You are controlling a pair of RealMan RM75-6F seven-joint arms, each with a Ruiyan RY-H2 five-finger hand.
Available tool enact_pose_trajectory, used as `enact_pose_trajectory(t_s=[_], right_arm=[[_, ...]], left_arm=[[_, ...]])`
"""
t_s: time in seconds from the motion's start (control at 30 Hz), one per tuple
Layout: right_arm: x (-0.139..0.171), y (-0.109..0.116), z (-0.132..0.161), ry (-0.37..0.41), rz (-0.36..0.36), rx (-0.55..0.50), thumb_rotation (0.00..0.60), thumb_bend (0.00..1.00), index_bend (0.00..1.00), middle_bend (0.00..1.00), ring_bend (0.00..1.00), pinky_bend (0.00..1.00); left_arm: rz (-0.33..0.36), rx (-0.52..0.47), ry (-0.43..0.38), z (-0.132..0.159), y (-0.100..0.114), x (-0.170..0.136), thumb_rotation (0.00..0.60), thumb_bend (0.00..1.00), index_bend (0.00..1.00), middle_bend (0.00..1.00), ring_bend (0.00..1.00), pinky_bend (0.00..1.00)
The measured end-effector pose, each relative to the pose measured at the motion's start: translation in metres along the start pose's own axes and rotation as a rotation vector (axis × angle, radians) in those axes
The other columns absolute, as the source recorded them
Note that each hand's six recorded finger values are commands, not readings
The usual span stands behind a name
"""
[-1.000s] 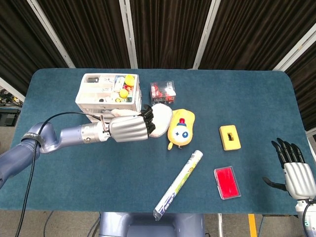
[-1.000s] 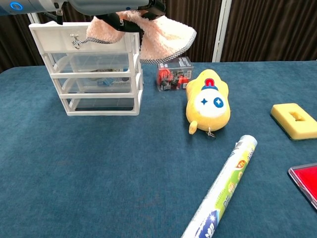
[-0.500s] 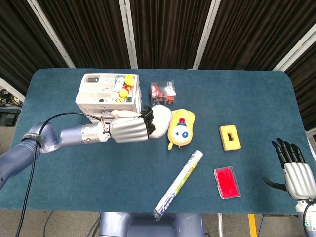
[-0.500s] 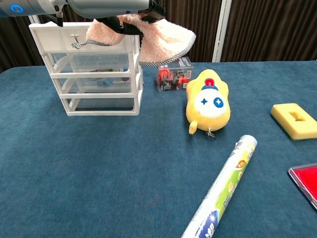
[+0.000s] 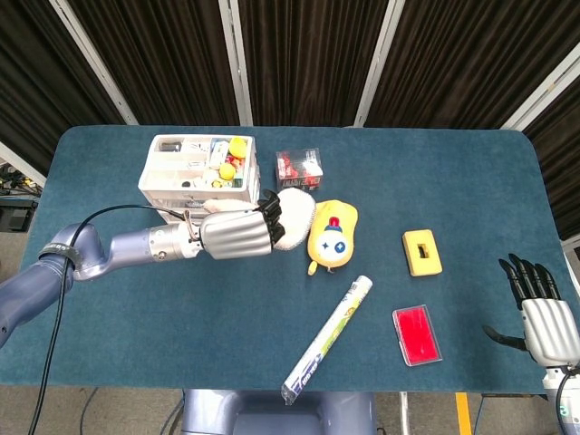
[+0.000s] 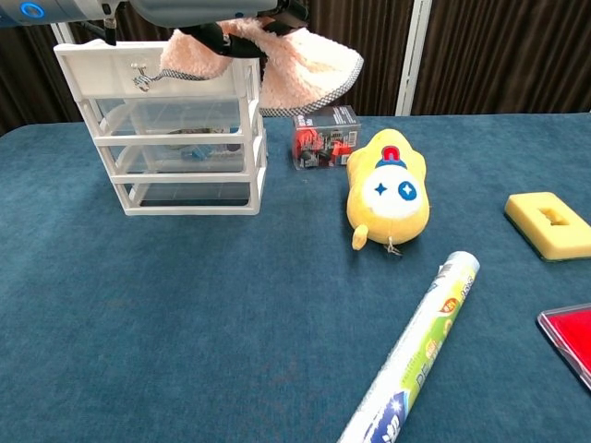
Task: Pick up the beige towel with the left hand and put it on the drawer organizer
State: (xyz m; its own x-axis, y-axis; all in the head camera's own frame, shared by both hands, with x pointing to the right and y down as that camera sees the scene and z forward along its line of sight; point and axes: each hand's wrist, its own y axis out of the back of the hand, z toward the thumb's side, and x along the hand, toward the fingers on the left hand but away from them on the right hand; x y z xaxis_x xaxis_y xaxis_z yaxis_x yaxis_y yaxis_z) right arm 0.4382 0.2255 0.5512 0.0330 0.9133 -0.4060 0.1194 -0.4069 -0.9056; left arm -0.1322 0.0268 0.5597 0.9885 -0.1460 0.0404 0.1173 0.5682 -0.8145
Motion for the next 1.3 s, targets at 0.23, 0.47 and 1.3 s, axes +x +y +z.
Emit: enact_pose_trajectory(t_s=[0.23,0.47,1.3], right_arm=[[0.0,0.0,0.0,-0.001,0.002,0.0,0.6,0.01,0.0,0.0,0.0,0.0],[0.0,0.0,0.0,-0.002,0.0,0.0,0.6,0.01,0.0,0.0,0.0,0.0],[0.001,0.001,-0.001,-0.002,-0.001,-0.005,0.6,0.01,0.0,0.0,0.0,0.0]], left_arm=[[-0.009,0.002,-0.003,0.001,-0.004,-0.001,0.6,0.69,0.93,0.75,0.58,0.5],[-0.004,-0.01,0.0,0.007,-0.005,0.002,0.6,0.69,0.93,0.75,0.58,0.5],[-0.037,-0.033,-0.023,0.027,-0.018,0.003,0.6,0.65,0.88,0.69,0.53,0.43]])
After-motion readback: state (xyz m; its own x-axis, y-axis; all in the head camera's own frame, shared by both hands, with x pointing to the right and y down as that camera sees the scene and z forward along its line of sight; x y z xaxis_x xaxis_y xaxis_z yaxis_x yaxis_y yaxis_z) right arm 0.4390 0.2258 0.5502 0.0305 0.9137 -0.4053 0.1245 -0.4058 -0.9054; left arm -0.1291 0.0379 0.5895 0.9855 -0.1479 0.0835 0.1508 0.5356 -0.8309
